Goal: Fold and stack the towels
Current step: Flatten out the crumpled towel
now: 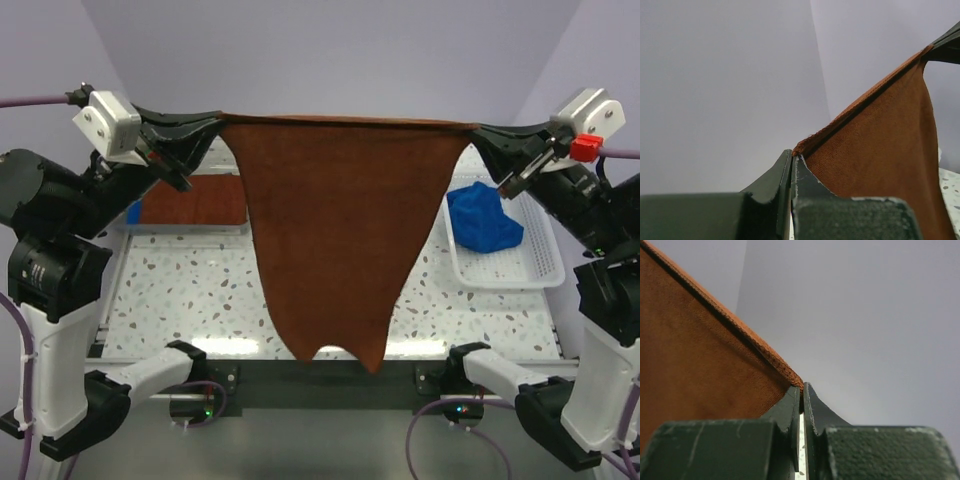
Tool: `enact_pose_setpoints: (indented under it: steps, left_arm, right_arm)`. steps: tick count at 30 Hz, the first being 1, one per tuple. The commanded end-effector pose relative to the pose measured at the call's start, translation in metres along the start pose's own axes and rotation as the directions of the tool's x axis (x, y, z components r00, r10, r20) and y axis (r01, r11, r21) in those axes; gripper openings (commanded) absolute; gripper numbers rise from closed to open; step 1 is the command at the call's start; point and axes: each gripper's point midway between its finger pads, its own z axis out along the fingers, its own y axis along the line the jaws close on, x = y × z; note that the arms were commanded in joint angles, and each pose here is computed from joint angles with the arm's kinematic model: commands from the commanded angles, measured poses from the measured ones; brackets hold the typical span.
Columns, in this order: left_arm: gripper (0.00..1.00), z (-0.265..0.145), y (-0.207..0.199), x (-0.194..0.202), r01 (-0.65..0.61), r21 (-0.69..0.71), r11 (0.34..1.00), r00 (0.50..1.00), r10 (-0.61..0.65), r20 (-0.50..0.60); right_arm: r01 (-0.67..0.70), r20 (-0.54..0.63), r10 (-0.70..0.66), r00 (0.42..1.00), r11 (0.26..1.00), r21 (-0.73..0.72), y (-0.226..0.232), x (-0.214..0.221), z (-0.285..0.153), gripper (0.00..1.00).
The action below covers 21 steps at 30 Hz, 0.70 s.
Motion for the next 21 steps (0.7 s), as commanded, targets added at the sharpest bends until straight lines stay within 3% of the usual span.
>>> enact_pose_setpoints:
  steps: [1,5,6,8,9,13,15,16,17,19,21]
  left_arm:
    - [0.0,-0.002,0.037,0.005,-0.01,-0.195,0.981,1.0,0.008,-0.015]
    - [0.0,0.026,0.074,0.078,0.068,-0.342,0.937,0.985,-0.117,-0.124]
    - [0.0,0.038,0.089,0.121,0.079,-0.407,0.91,0.967,-0.169,-0.191]
    - [0.0,0.051,0.101,0.166,0.074,-0.443,0.893,0.944,-0.206,-0.257]
    - [0.0,0.058,0.116,0.219,0.052,-0.509,0.859,0.907,-0.254,-0.337]
    - [0.0,0.086,0.141,0.333,-0.014,-0.555,0.832,0.835,-0.296,-0.464]
    - [0.0,0.104,0.157,0.379,-0.047,-0.566,0.823,0.81,-0.301,-0.504]
    - [0.0,0.11,0.163,0.391,-0.053,-0.568,0.821,0.805,-0.302,-0.511]
    - [0.0,0.116,0.17,0.426,-0.063,-0.565,0.823,0.778,-0.314,-0.544]
    - [0.0,0.133,0.186,0.43,-0.057,-0.57,0.82,0.795,-0.308,-0.523]
    - [0.0,0.146,0.198,0.453,-0.042,-0.565,0.824,0.788,-0.32,-0.526]
  right_arm:
    - [0.025,-0.083,-0.008,0.997,0.978,0.207,-0.046,0.021,0.009,0.0]
    - [-0.008,-0.2,0.054,0.978,0.975,0.221,-0.061,0.087,0.05,0.0]
    - [-0.019,-0.24,0.074,0.968,0.975,0.223,-0.066,0.111,0.064,0.0]
    - [-0.02,-0.307,0.1,0.947,0.967,0.253,-0.076,0.159,0.084,0.0]
    - [-0.022,-0.339,0.111,0.934,0.967,0.255,-0.081,0.187,0.103,0.0]
    - [-0.039,-0.453,0.153,0.878,0.968,0.25,-0.089,0.289,0.148,0.0]
    - [-0.044,-0.473,0.161,0.866,0.968,0.249,-0.093,0.315,0.167,0.0]
    - [-0.047,-0.51,0.164,0.844,0.971,0.234,-0.094,0.351,0.183,0.0]
    - [-0.039,-0.501,0.153,0.852,0.972,0.23,-0.099,0.353,0.194,0.0]
    - [-0.038,-0.535,0.147,0.832,0.977,0.208,-0.1,0.394,0.213,0.0]
    - [-0.023,-0.525,0.116,0.843,0.983,0.181,-0.103,0.405,0.229,0.0]
